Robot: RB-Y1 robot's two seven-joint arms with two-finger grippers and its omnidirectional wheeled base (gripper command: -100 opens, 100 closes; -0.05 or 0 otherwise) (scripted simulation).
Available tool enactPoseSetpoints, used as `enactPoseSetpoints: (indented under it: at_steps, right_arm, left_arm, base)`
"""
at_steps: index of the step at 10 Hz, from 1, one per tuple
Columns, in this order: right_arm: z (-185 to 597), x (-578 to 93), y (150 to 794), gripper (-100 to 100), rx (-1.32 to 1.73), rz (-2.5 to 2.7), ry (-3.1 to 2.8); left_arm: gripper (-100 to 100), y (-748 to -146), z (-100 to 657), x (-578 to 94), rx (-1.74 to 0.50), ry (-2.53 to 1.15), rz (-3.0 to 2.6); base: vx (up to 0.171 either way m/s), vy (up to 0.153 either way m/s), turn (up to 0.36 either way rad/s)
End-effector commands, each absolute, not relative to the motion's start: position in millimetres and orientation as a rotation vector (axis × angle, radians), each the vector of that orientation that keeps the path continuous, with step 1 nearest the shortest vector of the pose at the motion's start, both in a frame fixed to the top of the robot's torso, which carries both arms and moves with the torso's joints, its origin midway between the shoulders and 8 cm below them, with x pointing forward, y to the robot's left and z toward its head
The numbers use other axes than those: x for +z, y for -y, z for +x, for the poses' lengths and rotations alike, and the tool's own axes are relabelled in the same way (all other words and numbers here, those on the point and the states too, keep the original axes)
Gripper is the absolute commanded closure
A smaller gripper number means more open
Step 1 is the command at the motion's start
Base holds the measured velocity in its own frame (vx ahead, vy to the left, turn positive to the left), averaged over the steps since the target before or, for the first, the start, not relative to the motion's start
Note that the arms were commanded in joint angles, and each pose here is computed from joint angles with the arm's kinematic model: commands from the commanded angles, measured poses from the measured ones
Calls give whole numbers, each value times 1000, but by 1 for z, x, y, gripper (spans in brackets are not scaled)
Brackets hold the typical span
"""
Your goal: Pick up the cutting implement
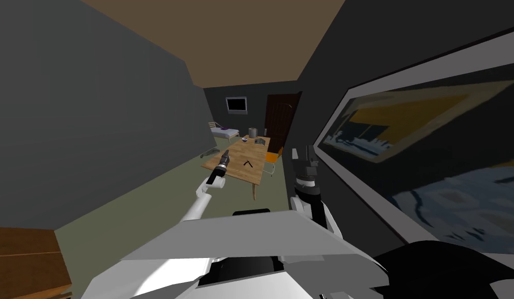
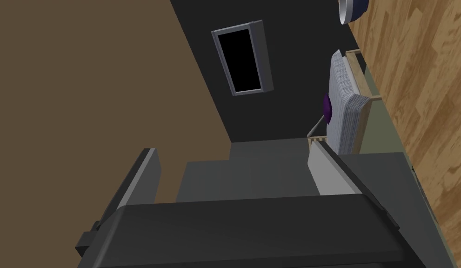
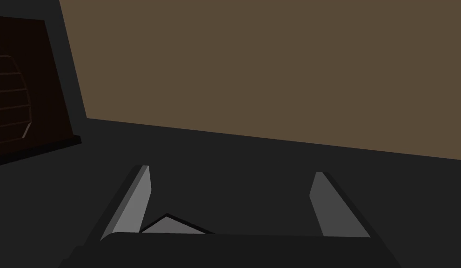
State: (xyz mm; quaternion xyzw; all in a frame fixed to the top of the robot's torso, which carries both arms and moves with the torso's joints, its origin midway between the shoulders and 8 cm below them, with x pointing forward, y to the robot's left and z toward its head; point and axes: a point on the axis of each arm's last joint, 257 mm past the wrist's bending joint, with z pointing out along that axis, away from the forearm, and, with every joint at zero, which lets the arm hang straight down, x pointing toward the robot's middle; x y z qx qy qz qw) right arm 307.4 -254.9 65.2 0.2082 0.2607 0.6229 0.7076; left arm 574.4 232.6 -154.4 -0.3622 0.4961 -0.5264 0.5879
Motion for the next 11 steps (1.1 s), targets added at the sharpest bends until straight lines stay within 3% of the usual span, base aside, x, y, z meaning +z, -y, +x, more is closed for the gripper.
enactPoseSetpoints:
  at_steps: [1,11]
  right_arm:
    - [307,65,255,0,1384,462,-579]
    - [307,65,255,0,1384,462,-579]
  left_arm:
    - [-100,-233,581,-166,-1213,-1182,-863]
    - [-100,-228,620,-235,-1137,-1348,-960]
  base:
    - [-8,8,-68]
    - [-2,1,-80]
